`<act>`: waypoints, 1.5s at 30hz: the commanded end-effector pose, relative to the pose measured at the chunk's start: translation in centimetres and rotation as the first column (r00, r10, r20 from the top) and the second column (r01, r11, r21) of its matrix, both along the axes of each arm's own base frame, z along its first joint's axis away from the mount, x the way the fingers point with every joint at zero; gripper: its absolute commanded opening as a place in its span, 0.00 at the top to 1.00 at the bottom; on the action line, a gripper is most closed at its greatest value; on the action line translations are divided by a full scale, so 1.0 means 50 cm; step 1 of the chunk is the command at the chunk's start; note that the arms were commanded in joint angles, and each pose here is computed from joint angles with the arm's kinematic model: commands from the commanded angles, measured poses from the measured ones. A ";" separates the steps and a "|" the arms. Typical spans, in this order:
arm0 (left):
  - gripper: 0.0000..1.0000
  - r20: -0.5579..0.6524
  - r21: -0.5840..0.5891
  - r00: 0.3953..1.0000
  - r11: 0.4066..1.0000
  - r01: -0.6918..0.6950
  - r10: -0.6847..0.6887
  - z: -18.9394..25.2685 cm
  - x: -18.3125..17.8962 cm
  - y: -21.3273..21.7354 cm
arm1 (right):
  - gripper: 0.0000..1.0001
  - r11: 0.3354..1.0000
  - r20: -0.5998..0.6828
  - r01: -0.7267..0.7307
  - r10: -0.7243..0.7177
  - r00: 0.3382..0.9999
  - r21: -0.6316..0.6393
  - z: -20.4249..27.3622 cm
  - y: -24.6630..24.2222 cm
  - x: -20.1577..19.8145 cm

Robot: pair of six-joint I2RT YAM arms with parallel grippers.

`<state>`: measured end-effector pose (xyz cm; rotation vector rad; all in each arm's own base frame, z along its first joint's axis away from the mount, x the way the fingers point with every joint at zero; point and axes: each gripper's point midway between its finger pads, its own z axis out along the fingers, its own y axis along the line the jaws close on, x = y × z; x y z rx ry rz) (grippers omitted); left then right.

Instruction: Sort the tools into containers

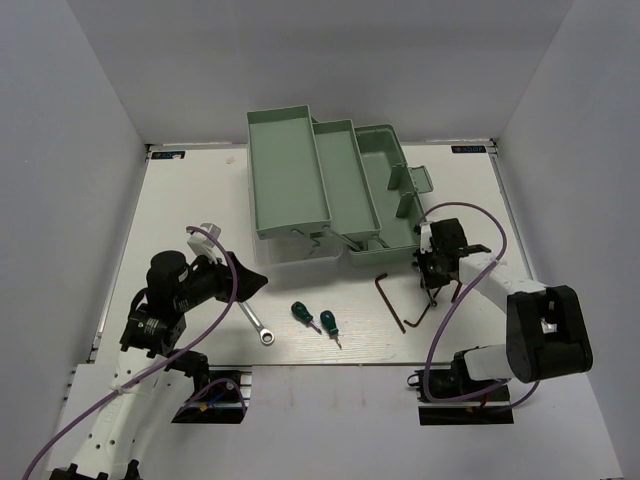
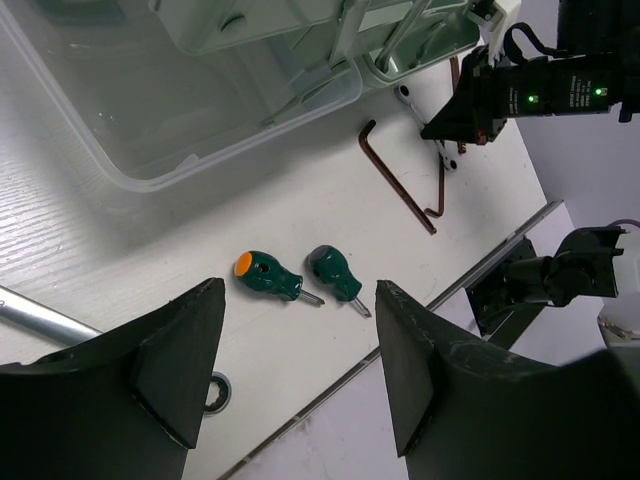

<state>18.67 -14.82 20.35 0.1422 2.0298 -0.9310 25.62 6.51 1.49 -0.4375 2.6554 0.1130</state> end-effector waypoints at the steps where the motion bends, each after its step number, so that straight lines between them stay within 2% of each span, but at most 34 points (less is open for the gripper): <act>1: 0.28 0.001 0.001 1.000 1.000 0.025 -0.025 0.002 -0.007 -0.005 | 1.00 0.998 -0.031 -0.062 0.063 0.998 0.016 0.025 0.004 -0.024; 2: 0.29 0.000 -0.002 0.999 0.999 0.033 -0.033 0.003 -0.010 -0.007 | 1.00 0.992 -0.050 -0.103 0.107 0.993 0.074 0.044 0.024 -0.032; 3: 0.29 -0.004 0.006 0.999 0.999 0.036 -0.036 -0.002 -0.007 -0.007 | 1.00 0.986 -0.067 -0.148 0.153 0.986 0.079 0.059 0.025 -0.052; 4: 0.29 -0.004 0.006 0.999 0.999 0.036 -0.036 -0.002 -0.007 -0.007 | 1.00 0.975 -0.032 -0.204 0.208 0.978 0.087 0.090 0.031 -0.044; 5: 0.29 0.001 0.008 0.999 0.999 0.049 -0.049 -0.001 -0.010 -0.008 | 1.00 0.931 -0.032 -0.290 0.304 0.952 0.221 0.133 0.077 -0.070; 6: 0.31 0.003 0.008 0.999 0.999 0.049 -0.049 -0.001 -0.006 -0.009 | 1.00 0.880 -0.061 -0.416 0.440 0.896 0.231 0.143 0.074 -0.111; 7: 0.31 0.003 0.008 0.999 0.999 0.049 -0.049 -0.001 -0.006 -0.010 | 1.00 0.821 0.027 -0.492 0.507 0.862 0.291 0.203 0.108 -0.102; 8: 0.31 0.011 0.002 0.998 0.998 0.057 -0.058 0.003 -0.006 -0.012 | 1.00 0.770 0.004 -0.519 0.558 0.830 0.369 0.224 0.123 -0.143; 9: 0.31 0.021 0.001 0.998 0.998 0.058 -0.058 0.007 -0.003 -0.013 | 1.00 0.725 0.006 -0.577 0.621 0.784 0.376 0.236 0.121 -0.166; 10: 0.31 0.022 0.001 0.998 0.998 0.058 -0.058 0.007 -0.003 -0.013 | 1.00 0.713 0.025 -0.585 0.626 0.780 0.386 0.251 0.126 -0.167; 14: 0.32 0.006 -0.008 0.998 0.998 0.063 -0.063 0.005 -0.004 -0.016 | 1.00 0.764 0.237 -0.597 0.550 0.801 0.245 0.338 0.131 -0.061; 15: 0.32 0.015 -0.009 0.998 0.998 0.063 -0.063 0.008 -0.006 -0.015 | 1.00 0.840 0.319 -0.517 0.451 0.834 0.164 0.364 0.118 0.012; 16: 0.32 0.005 -0.004 0.998 0.999 0.055 -0.055 0.004 -0.006 -0.013 | 1.00 0.868 0.354 -0.477 0.406 0.842 0.138 0.383 0.112 0.042; 17: 0.32 0.005 -0.004 0.999 0.999 0.055 -0.054 0.004 -0.006 -0.013 | 1.00 0.904 0.330 -0.388 0.316 0.890 0.179 0.381 0.113 0.064; 18: 0.32 0.005 -0.004 0.999 0.999 0.055 -0.054 0.004 -0.006 -0.013 | 1.00 0.950 0.372 -0.294 0.236 0.898 0.105 0.394 0.083 0.132; 20: 0.32 0.005 -0.004 0.999 0.999 0.055 -0.054 0.004 -0.006 -0.013 | 1.00 0.974 0.361 -0.203 0.153 0.920 0.104 0.398 0.079 0.198; 22: 0.32 0.005 -0.004 0.999 0.999 0.055 -0.054 0.004 -0.006 -0.013 | 1.00 0.978 0.359 -0.182 0.132 0.924 0.107 0.394 0.082 0.232; 23: 0.32 -0.004 -0.002 0.999 0.999 0.054 -0.054 0.000 -0.005 -0.013 | 1.00 0.979 0.341 -0.168 0.118 0.933 0.119 0.384 0.096 0.274; 25: 0.39 -0.009 0.002 0.998 0.998 0.067 -0.067 -0.004 -0.005 -0.015 | 1.00 0.975 0.317 -0.165 0.111 0.942 0.150 0.381 0.113 0.296; 26: 0.45 -0.018 0.003 0.998 0.998 0.067 -0.067 -0.007 -0.004 -0.016 | 1.00 0.969 0.290 -0.171 0.113 0.950 0.180 0.375 0.130 0.334; 27: 0.45 -0.019 -0.002 0.997 0.997 0.078 -0.078 -0.006 -0.007 -0.018 | 1.00 0.969 0.282 -0.161 0.105 0.954 0.185 0.370 0.131 0.348; 28: 0.52 -0.019 -0.002 0.997 0.997 0.079 -0.079 -0.006 -0.007 -0.018 | 1.00 0.960 0.274 -0.178 0.115 0.955 0.218 0.368 0.148 0.366; 29: 0.54 -0.006 -0.008 0.996 0.996 0.088 -0.088 0.000 -0.006 -0.022 | 1.00 0.954 0.266 -0.191 0.127 0.955 0.230 0.365 0.156 0.373; 30: 0.56 -0.006 -0.008 0.996 0.996 0.088 -0.088 -0.005 -0.005 -0.022 | 0.94 0.952 0.228 -0.193 0.139 0.964 0.236 0.345 0.166 0.379; 31: 0.57 -0.023 -0.013 0.996 0.996 0.085 -0.085 -0.014 -0.006 -0.022 | 0.76 0.943 0.219 -0.211 0.155 0.963 0.259 0.343 0.178 0.376; 33: 0.57 -0.011 -0.018 0.996 0.995 0.094 -0.094 -0.013 -0.005 -0.025 | 0.52 0.935 0.195 -0.214 0.163 0.967 0.281 0.331 0.183 0.367; 34: 0.57 -0.022 -0.017 0.995 0.995 0.093 -0.094 -0.022 -0.006 -0.025 | 0.45 0.930 0.204 -0.223 0.167 0.965 0.292 0.337 0.188 0.363; 35: 0.53 -0.008 -0.023 0.995 0.995 0.102 -0.102 -0.016 -0.005 -0.028 | 0.37 0.934 0.218 -0.213 0.153 0.964 0.286 0.342 0.180 0.368; 37: 0.43 -0.026 -0.026 0.993 0.993 0.114 -0.115 -0.034 -0.002 -0.032 | 0.37 0.951 0.250 -0.183 0.119 0.961 0.250 0.366 0.153 0.362; 38: 0.34 -0.025 -0.037 0.990 0.990 0.137 -0.138 -0.031 -0.005 -0.038 | 0.37 0.964 0.259 -0.152 0.093 0.961 0.218 0.364 0.135 0.362; 40: 0.30 -0.039 -0.044 0.986 0.986 0.162 -0.164 -0.040 -0.006 -0.047 | 0.41 0.978 0.300 -0.078 0.017 0.954 0.192 0.401 0.097 0.341; 42: 0.29 -0.052 -0.044 0.981 0.982 0.183 -0.185 -0.044 -0.002 -0.053 | 0.62 0.995 0.362 0.076 -0.093 0.927 0.061 0.411 0.015 0.331; 43: 0.29 -0.058 -0.037 0.980 0.982 0.186 -0.188 -0.049 0.000 -0.053 | 0.70 0.985 0.384 0.170 -0.153 0.911 -0.011 0.412 -0.044 0.295; 45: 0.29 -0.039 -0.031 0.976 0.977 0.211 -0.213 -0.037 0.002 -0.063 | 0.79 0.956 0.396 0.269 -0.203 0.895 -0.118 0.403 -0.121 0.269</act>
